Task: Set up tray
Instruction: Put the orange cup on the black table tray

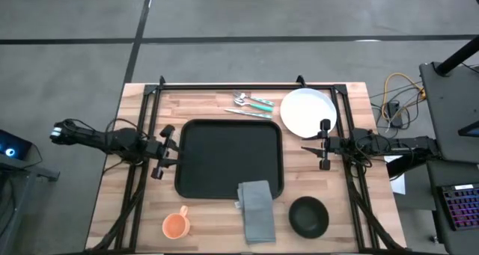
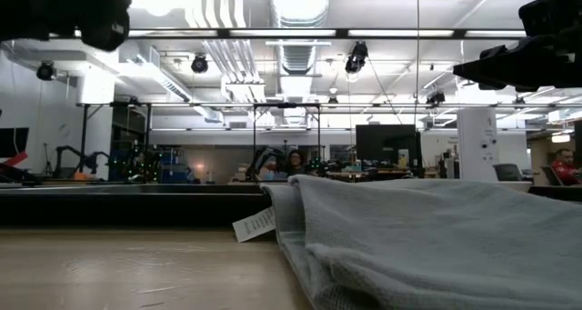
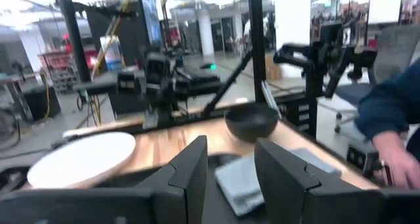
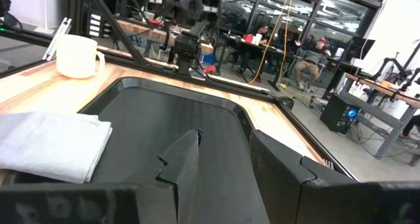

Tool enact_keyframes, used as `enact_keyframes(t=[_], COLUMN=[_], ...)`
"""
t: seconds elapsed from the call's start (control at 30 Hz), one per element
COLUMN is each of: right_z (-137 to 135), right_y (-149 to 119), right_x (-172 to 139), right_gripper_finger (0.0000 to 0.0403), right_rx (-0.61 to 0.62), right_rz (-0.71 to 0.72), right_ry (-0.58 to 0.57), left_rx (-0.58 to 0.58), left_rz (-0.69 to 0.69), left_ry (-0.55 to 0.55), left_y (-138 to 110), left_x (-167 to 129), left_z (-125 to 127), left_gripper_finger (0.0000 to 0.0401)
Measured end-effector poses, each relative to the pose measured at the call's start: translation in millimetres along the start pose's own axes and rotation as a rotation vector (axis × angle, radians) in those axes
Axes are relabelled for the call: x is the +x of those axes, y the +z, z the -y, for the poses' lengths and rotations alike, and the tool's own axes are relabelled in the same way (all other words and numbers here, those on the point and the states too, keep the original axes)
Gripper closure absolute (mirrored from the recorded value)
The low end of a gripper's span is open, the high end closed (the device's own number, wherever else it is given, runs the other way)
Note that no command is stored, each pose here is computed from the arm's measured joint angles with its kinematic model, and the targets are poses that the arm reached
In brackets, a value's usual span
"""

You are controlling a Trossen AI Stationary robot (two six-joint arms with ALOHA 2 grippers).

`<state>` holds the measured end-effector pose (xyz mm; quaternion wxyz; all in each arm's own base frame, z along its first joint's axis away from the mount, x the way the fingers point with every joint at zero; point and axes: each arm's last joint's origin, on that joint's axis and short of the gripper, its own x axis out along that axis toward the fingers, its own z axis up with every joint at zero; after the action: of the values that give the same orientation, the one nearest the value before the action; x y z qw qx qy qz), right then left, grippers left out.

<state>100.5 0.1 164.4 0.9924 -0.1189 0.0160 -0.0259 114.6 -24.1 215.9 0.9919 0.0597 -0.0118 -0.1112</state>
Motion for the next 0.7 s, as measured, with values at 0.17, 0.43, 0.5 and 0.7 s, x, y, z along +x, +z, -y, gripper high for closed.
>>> enact_keyframes(t=[0.17, 0.43, 0.5, 0.7], right_z=[0.0, 0.0, 0.0, 0.0], right_y=[0.1, 0.0, 0.1, -0.1], right_x=[0.0, 0.0, 0.0, 0.0], right_gripper_finger=[0.0275, 0.0275, 0.0275, 0.0275], right_rx=[-0.001, 0.0, -0.001, 0.0], right_rz=[0.0, 0.0, 0.0, 0.0], right_ry=[0.0, 0.0, 0.0, 0.0], left_rx=[-0.001, -0.007, -0.008, -0.004], left_rz=[-0.088, -0.333, -0.373, -0.515], left_ry=[-0.011, -0.042, -0.049, -0.097], left_y=[10.1, 11.1, 10.1, 15.4], left_x=[2.0, 17.3, 24.0, 44.9], left_z=[-1.3, -1.6, -1.4, 2.5], left_gripper_finger=[0.0292, 0.0292, 0.0292, 0.0292])
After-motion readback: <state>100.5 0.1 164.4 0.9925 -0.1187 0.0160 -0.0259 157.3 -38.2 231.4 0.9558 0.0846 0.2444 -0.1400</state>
